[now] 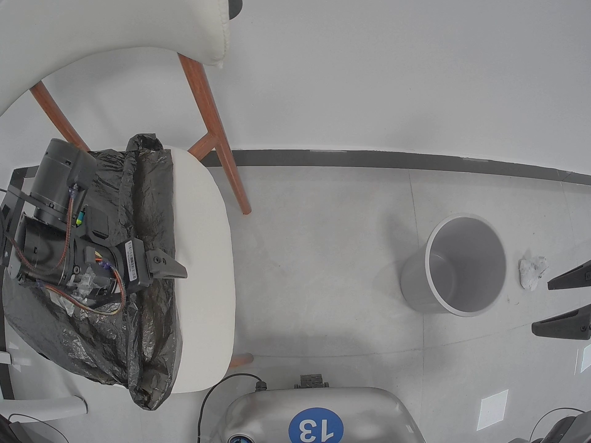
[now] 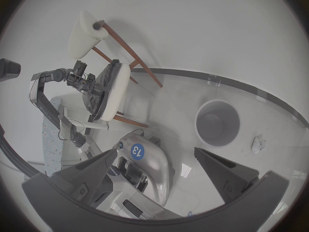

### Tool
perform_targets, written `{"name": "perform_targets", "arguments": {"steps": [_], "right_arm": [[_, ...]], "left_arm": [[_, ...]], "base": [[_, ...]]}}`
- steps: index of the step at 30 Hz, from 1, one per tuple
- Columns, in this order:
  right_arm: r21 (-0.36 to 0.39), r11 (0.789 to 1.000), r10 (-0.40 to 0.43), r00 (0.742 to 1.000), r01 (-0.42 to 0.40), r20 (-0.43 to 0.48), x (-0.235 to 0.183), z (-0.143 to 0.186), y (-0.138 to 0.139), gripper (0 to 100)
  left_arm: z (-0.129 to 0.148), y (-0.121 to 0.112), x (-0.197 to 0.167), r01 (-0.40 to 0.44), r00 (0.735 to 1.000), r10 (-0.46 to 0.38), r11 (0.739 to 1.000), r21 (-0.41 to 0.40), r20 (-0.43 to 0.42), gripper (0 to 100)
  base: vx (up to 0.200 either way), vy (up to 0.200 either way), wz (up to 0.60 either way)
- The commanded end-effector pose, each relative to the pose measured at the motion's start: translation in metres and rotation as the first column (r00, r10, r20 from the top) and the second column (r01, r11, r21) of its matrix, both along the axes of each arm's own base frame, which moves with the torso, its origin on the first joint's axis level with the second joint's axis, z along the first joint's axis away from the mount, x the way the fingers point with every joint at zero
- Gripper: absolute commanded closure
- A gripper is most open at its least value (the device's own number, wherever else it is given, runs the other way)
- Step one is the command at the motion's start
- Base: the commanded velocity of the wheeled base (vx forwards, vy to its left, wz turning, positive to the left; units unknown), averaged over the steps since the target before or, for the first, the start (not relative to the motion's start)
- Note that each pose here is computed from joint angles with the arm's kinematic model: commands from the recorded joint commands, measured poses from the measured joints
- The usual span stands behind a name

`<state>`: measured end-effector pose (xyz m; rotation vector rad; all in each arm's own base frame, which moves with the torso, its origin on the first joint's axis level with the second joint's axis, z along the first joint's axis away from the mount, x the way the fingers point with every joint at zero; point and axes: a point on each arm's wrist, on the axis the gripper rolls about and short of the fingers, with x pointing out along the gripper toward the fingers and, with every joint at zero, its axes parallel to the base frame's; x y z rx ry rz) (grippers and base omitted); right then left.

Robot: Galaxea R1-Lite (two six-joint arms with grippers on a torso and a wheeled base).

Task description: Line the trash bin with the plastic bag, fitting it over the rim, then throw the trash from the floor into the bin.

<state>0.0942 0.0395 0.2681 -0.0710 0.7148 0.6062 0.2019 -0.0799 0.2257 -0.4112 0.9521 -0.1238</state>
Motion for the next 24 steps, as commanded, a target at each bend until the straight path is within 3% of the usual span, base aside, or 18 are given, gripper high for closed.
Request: {"name": "perform_targets", "arguments": {"steps": [1, 2, 3, 24], "right_arm": [[0.001, 1.0, -0.002, 1.0, 0.002, 0.003, -0.001, 0.0, -0.001, 0], [0.001, 1.0, -0.003, 1.0, 0.003, 0.003, -0.001, 0.0, -0.001, 0], [0.002, 1.0, -0.006, 1.0, 0.006, 0.005, -0.001, 0.0, -0.001, 0], [-0.003, 1.0, -0.002, 1.0, 0.002, 0.001, -0.001, -0.001, -0.001, 0]], "left_arm": [[-0.002, 0.0, 0.001, -0.002, 1.0, 0.002, 1.0, 0.001, -0.003, 0], [-0.001, 0.0, 0.001, -0.002, 1.0, 0.002, 1.0, -0.001, 0.004, 0], [0.001, 0.0, 0.002, -0.002, 1.0, 0.002, 1.0, -0.008, 0.016, 100], [0.008, 0.01, 0.003, -0.04, 0.998, 0.042, 0.999, -0.03, 0.054, 100]], "base": [[0.0, 0.0, 0.0], [0.0, 0.0, 0.0], [0.0, 0.0, 0.0], [0.0, 0.0, 0.0]]}}
